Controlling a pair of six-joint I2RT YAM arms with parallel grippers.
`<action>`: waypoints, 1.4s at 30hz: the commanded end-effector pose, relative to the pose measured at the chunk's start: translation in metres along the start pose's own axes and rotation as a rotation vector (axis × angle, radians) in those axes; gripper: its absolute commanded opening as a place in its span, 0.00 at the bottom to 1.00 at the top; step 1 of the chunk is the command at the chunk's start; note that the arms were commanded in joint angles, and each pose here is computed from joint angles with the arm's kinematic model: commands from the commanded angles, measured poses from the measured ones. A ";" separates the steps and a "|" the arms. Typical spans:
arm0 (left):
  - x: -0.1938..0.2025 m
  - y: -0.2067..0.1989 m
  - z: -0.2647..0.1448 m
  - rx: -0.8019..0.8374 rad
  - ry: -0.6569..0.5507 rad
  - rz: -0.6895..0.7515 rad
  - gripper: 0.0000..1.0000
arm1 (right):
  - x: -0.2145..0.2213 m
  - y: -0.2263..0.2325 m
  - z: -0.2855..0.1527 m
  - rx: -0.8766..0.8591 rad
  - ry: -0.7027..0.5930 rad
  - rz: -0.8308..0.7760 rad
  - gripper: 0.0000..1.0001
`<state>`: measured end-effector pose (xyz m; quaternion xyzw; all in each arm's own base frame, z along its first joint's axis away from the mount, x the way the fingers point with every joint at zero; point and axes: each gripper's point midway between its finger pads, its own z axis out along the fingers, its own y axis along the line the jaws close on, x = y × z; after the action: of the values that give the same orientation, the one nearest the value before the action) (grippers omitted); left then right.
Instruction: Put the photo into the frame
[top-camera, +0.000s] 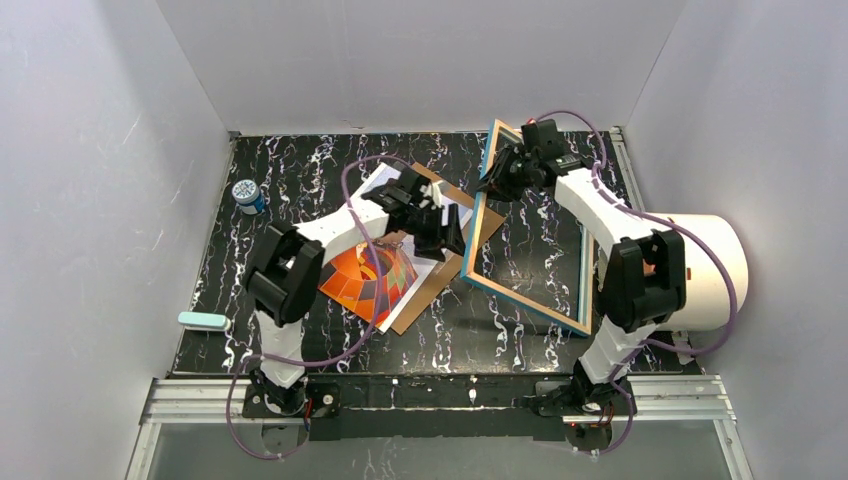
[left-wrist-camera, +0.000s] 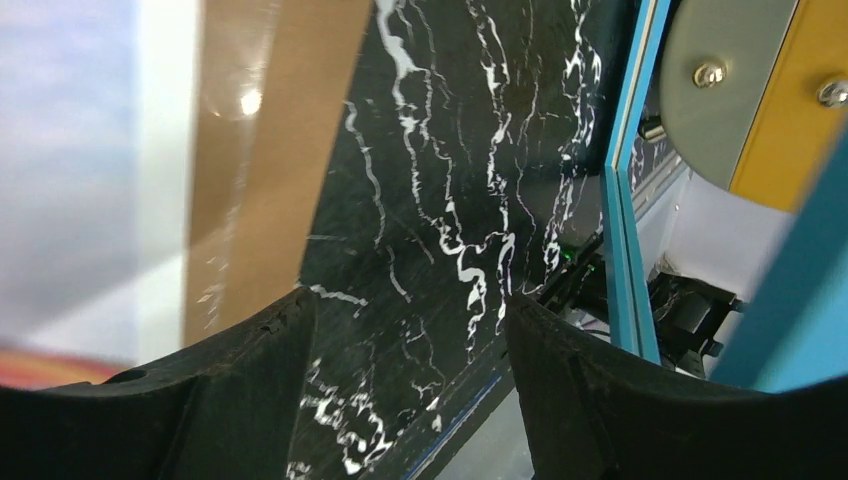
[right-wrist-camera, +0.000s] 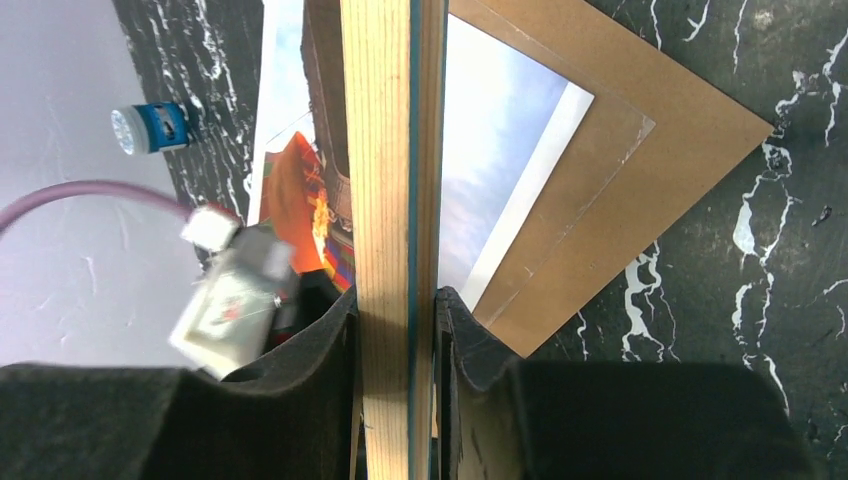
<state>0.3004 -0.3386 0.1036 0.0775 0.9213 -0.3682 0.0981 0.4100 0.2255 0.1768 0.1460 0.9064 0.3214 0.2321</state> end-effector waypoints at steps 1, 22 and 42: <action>0.006 -0.034 0.027 0.150 0.035 0.022 0.67 | -0.009 0.029 -0.029 -0.177 -0.082 0.083 0.07; 0.000 0.088 0.087 -0.364 -0.096 -0.134 0.66 | -0.007 0.027 -0.052 -0.259 -0.116 0.088 0.07; -0.096 0.089 0.010 -0.158 -0.192 -0.240 0.58 | 0.028 -0.006 0.042 -0.087 0.071 -0.088 0.10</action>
<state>0.4100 -0.2964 0.0359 -0.0911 0.9391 -0.2922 0.1566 0.4008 0.2312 0.1305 0.1206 0.9071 0.3356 0.2234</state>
